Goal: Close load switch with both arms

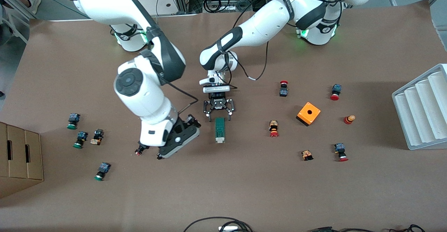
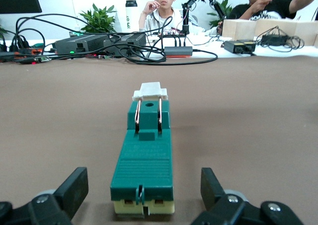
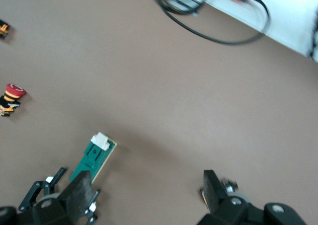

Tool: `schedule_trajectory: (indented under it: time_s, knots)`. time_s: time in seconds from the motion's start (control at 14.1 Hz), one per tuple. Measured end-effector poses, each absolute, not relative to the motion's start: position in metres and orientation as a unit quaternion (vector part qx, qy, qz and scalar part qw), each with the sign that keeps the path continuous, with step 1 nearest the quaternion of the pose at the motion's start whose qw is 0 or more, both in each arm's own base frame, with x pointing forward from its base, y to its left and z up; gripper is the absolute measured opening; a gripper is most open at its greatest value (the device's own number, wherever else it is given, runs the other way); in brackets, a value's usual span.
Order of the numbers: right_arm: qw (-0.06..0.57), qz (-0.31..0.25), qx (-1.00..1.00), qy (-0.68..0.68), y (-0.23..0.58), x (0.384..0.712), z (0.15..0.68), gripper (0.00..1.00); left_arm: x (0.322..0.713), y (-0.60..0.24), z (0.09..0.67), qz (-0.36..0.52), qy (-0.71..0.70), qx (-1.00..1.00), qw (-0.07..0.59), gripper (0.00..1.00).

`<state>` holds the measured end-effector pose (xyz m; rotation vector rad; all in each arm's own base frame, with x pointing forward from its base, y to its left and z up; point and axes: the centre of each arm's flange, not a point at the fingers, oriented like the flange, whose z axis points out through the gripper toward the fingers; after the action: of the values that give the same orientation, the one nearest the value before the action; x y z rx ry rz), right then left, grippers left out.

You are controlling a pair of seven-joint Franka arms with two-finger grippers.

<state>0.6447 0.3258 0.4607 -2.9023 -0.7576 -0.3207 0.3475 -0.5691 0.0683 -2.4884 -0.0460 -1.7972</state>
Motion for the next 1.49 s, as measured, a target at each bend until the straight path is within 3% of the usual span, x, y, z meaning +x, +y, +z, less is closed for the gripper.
schedule_trajectory:
  time_s: [0.78, 0.99, 1.21, 1.49]
  knots:
    - [0.060, -0.011, -0.991, -0.116, 0.148, 0.652, 0.522, 1.00, 0.336, -0.607, 0.186, -0.421, 0.043, -0.889, 0.177, 1.00]
    - [0.058, 0.003, -0.995, -0.084, 0.099, 0.648, 0.530, 1.00, 0.334, -0.609, 0.215, -0.370, 0.058, -0.907, 0.192, 1.00]
    - [0.017, 0.022, -0.997, -0.070, 0.062, 0.639, 0.538, 1.00, 0.331, -0.610, 0.240, -0.317, 0.066, -0.926, 0.196, 1.00]
    - [0.014, 0.024, -0.997, -0.073, 0.053, 0.626, 0.553, 1.00, 0.340, -0.618, 0.283, -0.261, 0.091, -0.943, 0.187, 1.00]
